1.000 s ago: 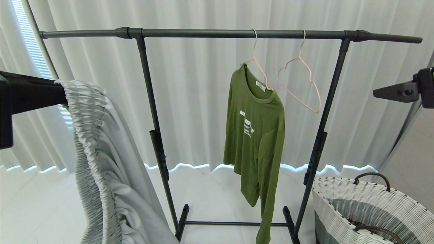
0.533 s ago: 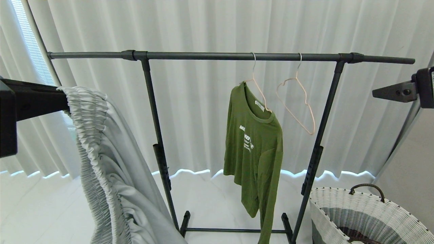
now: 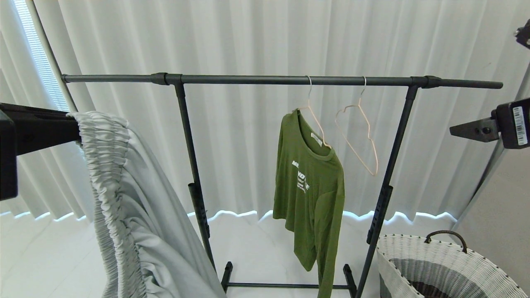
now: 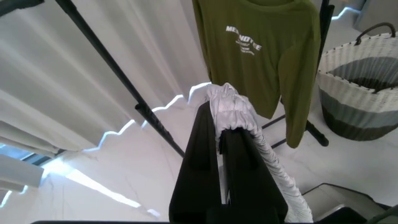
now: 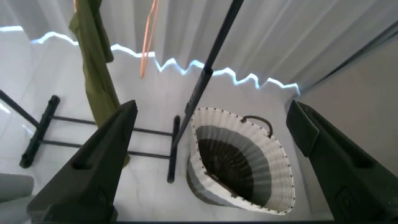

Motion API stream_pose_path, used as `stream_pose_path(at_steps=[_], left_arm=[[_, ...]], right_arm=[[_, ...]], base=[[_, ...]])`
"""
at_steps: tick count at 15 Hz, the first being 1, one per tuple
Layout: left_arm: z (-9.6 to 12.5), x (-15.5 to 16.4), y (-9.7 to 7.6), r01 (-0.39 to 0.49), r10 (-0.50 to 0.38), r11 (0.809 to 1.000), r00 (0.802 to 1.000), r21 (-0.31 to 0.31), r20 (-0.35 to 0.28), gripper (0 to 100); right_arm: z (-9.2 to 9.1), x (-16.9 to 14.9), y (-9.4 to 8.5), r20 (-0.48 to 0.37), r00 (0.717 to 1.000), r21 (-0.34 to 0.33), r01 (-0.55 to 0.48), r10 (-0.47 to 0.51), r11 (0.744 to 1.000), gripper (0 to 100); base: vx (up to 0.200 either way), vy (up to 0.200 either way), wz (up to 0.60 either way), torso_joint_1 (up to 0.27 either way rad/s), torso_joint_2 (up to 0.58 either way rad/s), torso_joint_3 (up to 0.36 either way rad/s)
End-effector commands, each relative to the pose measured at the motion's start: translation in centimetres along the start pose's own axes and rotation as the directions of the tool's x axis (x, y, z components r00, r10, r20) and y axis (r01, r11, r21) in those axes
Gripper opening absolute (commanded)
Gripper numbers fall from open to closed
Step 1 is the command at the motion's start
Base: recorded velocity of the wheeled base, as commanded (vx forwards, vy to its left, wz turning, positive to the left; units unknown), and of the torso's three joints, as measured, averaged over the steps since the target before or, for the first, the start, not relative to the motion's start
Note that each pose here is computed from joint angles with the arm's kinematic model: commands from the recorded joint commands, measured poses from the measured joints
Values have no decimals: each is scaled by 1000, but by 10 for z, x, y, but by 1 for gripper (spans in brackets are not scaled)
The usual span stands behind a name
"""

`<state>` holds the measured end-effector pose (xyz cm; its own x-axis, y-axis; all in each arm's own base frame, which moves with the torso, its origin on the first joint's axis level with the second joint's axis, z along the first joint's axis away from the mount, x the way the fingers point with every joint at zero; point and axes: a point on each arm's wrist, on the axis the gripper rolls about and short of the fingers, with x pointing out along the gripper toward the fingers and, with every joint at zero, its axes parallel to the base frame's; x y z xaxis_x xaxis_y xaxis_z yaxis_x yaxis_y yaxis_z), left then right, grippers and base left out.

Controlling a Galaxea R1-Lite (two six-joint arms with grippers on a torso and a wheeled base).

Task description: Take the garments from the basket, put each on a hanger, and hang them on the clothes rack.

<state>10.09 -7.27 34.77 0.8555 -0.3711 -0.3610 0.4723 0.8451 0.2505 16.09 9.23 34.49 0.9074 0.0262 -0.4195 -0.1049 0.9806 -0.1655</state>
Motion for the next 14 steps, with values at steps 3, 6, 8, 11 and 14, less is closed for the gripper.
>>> stream_pose_path(at_steps=[3,6,8,11,14], left_arm=[[0,2,0,0,0,1000,1000,-1,-4,0],[1,2,0,-1,1,1000,1000,-3,2,0],[2,2,0,-2,2,1000,1000,-5,11,0],[-3,5,-2,2,-2,1000,1000,-1,-4,0],[-8,14,-5,-6,7,1000,999,-6,33,0]], right_arm=[[-1,1,-1,-3,1000,0,7,-7,1000,100],[-1,3,-2,-10,1000,-1,14,-14,1000,100],[-3,10,0,-32,999,-10,24,-24,1000,100],[-17,21,4,-94,995,-77,26,-33,997,100],[-21,39,13,-140,990,-85,3,-15,996,100]], base=[[200,0,0,4,-6,4],[200,0,0,9,5,-1],[200,0,0,2,0,0],[133,0,0,3,2,2],[0,0,0,0,0,0]])
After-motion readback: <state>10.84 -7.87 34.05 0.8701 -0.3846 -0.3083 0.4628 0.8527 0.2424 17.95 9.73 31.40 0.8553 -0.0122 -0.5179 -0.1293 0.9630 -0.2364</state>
